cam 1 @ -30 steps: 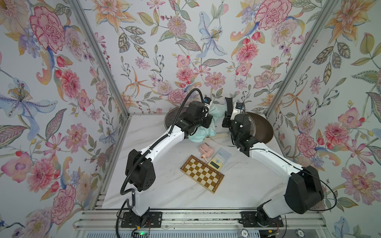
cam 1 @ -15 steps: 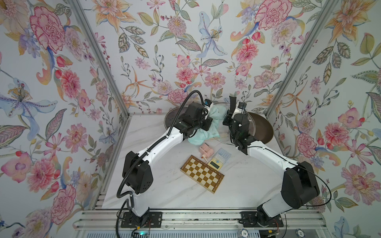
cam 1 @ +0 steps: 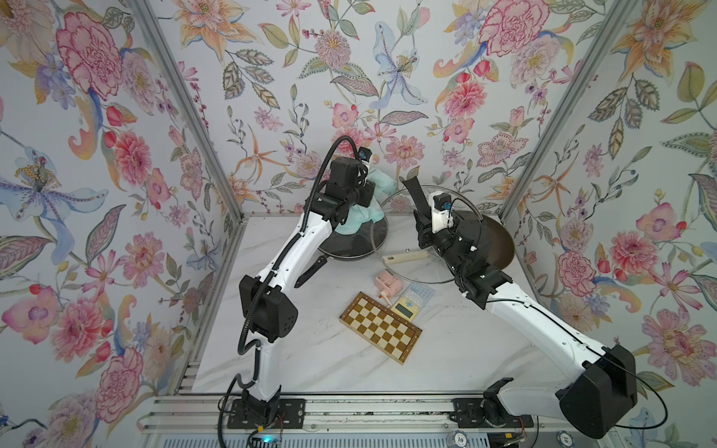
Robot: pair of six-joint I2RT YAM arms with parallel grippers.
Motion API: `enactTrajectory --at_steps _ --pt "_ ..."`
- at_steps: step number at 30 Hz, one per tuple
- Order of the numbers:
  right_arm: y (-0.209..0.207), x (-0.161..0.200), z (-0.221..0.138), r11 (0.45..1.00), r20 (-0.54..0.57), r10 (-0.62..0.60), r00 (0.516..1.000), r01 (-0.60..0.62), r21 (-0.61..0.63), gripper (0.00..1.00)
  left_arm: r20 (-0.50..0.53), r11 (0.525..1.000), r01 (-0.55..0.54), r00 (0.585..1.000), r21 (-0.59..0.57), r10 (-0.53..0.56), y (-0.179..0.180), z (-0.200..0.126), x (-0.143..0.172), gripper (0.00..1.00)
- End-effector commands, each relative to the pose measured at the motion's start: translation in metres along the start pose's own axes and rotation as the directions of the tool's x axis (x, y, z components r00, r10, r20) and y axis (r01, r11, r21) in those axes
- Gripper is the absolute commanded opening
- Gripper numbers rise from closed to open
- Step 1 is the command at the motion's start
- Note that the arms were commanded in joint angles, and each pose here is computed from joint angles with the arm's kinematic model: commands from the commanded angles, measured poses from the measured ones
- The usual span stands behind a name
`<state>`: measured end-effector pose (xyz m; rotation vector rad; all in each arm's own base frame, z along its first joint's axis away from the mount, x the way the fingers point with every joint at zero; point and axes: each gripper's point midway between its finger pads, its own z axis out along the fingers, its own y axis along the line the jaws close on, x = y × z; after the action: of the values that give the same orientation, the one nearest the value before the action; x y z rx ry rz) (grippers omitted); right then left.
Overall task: Wipe the pot lid with a cloth
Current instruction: Wipe the pot lid.
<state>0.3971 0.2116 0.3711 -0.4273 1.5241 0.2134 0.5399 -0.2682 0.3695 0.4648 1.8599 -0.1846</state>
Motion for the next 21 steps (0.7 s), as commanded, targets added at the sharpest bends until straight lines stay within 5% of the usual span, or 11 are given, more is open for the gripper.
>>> enactTrajectory --at_steps 1,5,13,21 --pt "-0.001 -0.034 -0.004 0.994 0.134 -0.109 0.985 0.111 -0.008 0.00 0.076 0.992 -0.014 0.997 -0.128 0.024 0.036 -0.029 -0.033 0.00" --pt "0.015 -0.022 0.012 0.963 0.132 -0.259 0.957 0.266 -0.037 0.00 0.192 0.990 0.000 0.981 -0.144 0.027 0.044 -0.069 -0.066 0.00" --pt "0.067 -0.018 0.040 0.860 0.203 -0.460 0.864 0.491 -0.141 0.00 0.464 0.977 -0.083 0.886 0.195 -0.017 -0.037 -0.123 -0.120 0.00" --pt "0.116 -0.031 0.036 0.719 0.280 -0.642 0.713 0.688 -0.104 0.00 0.436 0.885 -0.255 0.898 0.391 0.066 -0.152 -0.099 -0.095 0.00"
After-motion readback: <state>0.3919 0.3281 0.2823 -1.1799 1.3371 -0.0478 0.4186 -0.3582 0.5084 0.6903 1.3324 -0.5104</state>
